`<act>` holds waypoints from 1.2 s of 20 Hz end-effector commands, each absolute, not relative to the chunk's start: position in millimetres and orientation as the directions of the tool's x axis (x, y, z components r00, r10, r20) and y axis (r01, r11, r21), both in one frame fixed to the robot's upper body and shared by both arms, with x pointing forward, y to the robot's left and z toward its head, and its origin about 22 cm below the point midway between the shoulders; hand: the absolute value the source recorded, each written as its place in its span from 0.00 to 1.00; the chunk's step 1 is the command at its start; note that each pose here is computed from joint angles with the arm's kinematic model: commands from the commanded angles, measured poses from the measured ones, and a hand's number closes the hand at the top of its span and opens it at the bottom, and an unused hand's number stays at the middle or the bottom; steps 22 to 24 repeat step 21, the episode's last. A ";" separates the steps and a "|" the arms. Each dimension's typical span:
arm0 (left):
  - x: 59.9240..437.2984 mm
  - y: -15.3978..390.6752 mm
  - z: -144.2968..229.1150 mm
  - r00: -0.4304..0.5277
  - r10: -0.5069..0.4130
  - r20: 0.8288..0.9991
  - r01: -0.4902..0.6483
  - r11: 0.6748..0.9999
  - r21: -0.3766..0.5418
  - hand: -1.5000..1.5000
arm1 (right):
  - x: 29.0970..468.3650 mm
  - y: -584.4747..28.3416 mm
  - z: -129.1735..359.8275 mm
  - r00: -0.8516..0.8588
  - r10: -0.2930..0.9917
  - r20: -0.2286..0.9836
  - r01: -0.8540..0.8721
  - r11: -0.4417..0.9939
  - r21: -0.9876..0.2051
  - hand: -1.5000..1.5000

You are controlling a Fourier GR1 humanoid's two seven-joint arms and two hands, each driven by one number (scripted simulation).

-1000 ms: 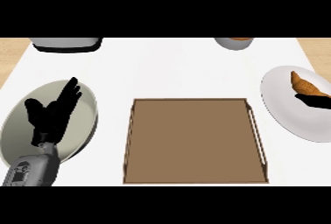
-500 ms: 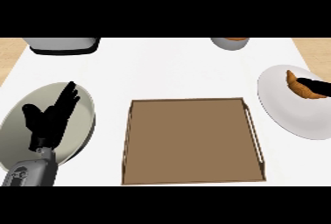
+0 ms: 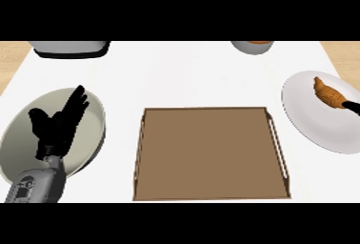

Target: Pick the croissant from the tray and place it in the plate

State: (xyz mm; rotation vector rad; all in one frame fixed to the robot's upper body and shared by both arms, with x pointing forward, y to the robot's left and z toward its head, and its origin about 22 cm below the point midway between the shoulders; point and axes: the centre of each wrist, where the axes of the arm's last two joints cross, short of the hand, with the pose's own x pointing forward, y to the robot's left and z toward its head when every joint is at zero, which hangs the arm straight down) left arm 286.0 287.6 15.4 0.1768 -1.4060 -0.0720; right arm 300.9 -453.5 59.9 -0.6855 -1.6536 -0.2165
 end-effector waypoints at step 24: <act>289.8 281.5 17.1 0.155 -0.167 0.974 -0.064 0.982 0.179 0.50 | 213.4 -531.2 46.4 0.051 0.363 0.930 0.582 0.746 -0.323 0.00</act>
